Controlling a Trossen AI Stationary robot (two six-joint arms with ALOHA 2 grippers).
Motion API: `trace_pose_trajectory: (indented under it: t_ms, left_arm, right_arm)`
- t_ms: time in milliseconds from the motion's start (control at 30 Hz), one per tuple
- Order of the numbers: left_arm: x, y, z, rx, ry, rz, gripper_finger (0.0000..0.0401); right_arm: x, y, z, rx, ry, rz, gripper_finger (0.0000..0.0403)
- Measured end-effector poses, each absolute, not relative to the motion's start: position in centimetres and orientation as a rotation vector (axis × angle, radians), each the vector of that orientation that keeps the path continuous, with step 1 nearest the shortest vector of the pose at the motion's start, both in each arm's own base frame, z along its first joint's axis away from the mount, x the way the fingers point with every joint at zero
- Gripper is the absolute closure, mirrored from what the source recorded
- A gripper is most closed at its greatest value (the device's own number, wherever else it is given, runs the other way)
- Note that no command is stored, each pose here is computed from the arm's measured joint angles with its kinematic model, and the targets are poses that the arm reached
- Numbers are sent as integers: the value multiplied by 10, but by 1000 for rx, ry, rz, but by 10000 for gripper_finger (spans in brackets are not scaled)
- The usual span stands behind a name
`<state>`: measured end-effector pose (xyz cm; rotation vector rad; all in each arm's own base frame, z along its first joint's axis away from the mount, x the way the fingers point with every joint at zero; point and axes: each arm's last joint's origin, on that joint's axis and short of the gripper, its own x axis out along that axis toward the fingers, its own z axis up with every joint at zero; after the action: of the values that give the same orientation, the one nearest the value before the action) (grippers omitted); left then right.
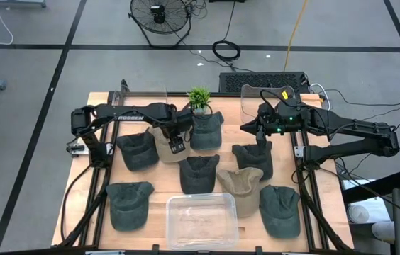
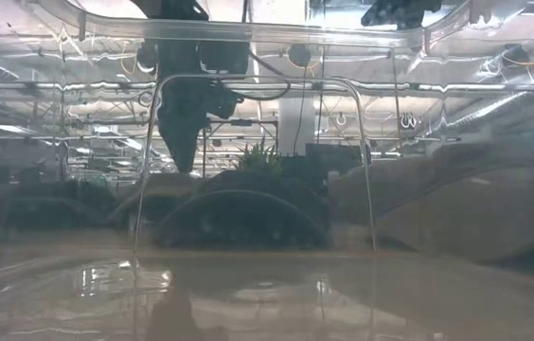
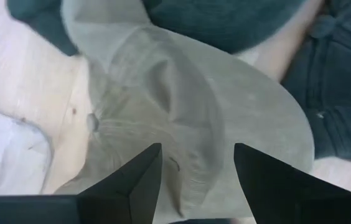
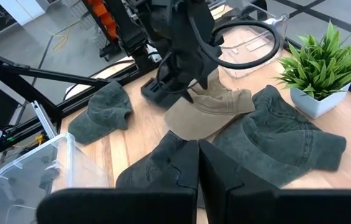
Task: Pick & Place hat
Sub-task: Put the top light brown cap into the left transparent bin
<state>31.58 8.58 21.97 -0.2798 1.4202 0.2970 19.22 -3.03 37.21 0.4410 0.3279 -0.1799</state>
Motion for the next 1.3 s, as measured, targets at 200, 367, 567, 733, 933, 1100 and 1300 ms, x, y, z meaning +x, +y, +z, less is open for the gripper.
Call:
trace_pose_trajectory:
  t_ms: [200, 367, 567, 733, 933, 1100, 1300]
  left_arm:
    - [312, 85, 218, -238, 1466, 253, 192]
    - [307, 84, 209, -227, 1501, 237, 192]
    - [305, 81, 197, -209, 1496, 221, 212]
    - [307, 79, 197, -191, 1483, 211, 287]
    - [307, 78, 199, -223, 1485, 182, 388]
    - [302, 73, 206, -249, 1493, 179, 384]
    - [291, 58, 240, -252, 1443, 152, 391]
  right_arm:
    - [192, -30, 372, 441, 328, -180, 403]
    - [192, -30, 372, 441, 328, -180, 403]
    - [192, -30, 372, 439, 328, -180, 403]
    - [192, -30, 372, 440, 328, -180, 403]
    - [192, -30, 372, 441, 328, -180, 403]
    - [192, -30, 372, 441, 328, -180, 403]
    - [192, -30, 372, 433, 328, -179, 403]
